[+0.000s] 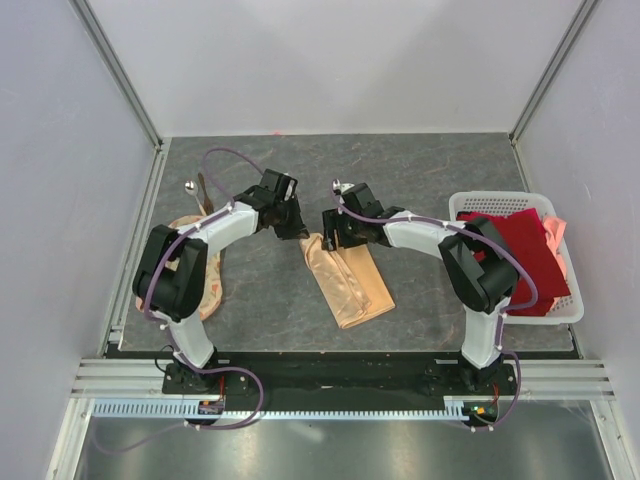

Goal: Fold the napkin into a case and place the utensils inside
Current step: Fold the lower triangle-folded napkin at the center of the board.

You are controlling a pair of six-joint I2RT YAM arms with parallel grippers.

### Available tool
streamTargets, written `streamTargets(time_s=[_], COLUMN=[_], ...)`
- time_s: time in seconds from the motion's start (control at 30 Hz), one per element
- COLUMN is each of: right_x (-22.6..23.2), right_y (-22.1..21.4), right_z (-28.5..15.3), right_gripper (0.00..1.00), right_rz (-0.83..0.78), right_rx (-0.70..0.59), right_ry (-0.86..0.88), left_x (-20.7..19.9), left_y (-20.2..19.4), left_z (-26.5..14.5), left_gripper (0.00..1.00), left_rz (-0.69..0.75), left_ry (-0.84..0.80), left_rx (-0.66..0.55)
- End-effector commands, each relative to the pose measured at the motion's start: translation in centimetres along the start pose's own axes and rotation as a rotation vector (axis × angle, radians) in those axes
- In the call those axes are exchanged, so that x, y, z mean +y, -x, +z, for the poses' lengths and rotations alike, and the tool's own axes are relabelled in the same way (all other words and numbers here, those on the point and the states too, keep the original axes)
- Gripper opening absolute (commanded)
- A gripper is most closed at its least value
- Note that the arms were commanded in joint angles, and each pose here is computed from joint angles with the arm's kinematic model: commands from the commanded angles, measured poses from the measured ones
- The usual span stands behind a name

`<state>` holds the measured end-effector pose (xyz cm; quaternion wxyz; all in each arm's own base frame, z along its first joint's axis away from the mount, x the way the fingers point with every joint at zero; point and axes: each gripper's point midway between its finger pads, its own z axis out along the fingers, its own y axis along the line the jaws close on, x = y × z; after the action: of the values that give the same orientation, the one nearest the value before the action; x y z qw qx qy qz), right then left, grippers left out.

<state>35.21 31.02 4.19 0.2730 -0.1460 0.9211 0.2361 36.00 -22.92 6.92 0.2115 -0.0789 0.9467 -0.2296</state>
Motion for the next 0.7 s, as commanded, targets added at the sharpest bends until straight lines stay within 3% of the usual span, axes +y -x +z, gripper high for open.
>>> streamTargets(time_s=[0.0,0.07,0.2,0.3,0.43,0.67], right_x=[0.2,-0.1,-0.3,-0.4,0.5,0.8], right_y=[2.6,2.9,3.0,3.0,3.5,1.4], right_z=[0.5,0.8,1.3,1.0,-0.3,-4.3], right_gripper=[0.65,0.59,0.37,0.32,0.35,0.62], right_rz=[0.004,0.02,0.045,0.064,0.076,0.086], right_rx=[-0.058,-0.06,-0.049,-0.045,-0.054,-0.036], right_ry=[0.034,0.045,0.072,0.084,0.112,0.115], left_x=[-1.4,-1.6,-2.1,-2.7,-2.9,-4.1], left_y=[0.1,-0.1,-0.6,-0.5,-0.9,0.1], left_z=[1.3,1.8,3.0,3.8,4.6,2.5], left_gripper=[0.02,0.02,0.02,0.02,0.02,0.02], left_rz=[-0.035,-0.036,-0.037,-0.029,-0.034,-0.023], left_ry=[-0.063,-0.067,-0.076,-0.084,-0.087,-0.122], left_rx=[-0.007,0.001,0.017,0.025,0.045,-0.004])
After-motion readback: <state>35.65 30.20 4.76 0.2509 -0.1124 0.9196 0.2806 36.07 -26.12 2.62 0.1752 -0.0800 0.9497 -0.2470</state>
